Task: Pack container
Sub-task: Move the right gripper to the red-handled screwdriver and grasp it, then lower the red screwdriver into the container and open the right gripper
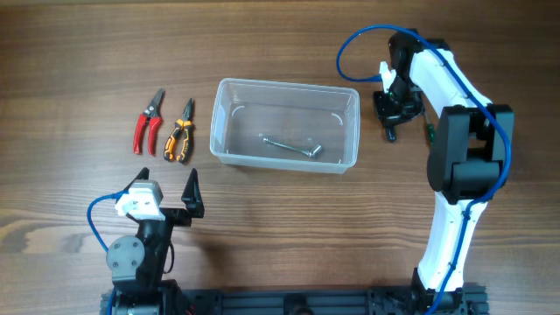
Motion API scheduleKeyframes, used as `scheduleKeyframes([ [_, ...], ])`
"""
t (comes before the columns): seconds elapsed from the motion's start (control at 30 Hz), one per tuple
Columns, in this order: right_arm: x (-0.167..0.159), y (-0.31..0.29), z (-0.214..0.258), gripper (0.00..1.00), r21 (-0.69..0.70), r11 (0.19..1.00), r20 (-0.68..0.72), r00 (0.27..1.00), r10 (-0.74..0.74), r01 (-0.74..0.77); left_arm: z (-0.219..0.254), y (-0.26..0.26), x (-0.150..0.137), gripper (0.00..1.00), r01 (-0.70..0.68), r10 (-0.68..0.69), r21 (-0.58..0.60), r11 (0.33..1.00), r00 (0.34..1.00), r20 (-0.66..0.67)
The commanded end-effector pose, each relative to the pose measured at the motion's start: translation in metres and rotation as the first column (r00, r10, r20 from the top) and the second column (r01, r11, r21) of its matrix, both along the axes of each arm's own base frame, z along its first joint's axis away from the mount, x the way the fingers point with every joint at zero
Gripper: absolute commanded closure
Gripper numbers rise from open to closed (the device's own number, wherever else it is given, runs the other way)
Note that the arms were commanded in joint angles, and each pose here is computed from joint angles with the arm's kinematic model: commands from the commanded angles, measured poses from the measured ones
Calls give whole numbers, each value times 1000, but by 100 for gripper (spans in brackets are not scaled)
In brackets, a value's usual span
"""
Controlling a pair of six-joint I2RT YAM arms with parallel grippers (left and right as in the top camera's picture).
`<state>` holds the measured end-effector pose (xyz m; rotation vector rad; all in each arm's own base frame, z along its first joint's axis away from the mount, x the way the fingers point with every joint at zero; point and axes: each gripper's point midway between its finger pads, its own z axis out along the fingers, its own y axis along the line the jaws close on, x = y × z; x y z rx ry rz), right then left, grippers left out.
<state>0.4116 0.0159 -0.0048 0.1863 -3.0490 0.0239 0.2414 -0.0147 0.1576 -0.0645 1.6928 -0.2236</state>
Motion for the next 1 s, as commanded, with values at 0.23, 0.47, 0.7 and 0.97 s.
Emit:
scheduleKeyframes([
  [0.23,9,5,26,96,17,1000,5,1000,8,-8,0,-1,0,0,5,-5,16,1000,1000,8],
  [0.47,56,9,133,96,26,999,301,953,23,-33,0,-1,0,0,5,-5,16,1000,1000,8],
  [0.7,43,60,228,96,35,933,522,802,289,-359,0,-1,0,0,5,-5,16,1000,1000,8],
  [0.97,-9,159,254,96,40,721,561,613,557,-692,0,-1,0,0,5,-5,16,1000,1000,8],
])
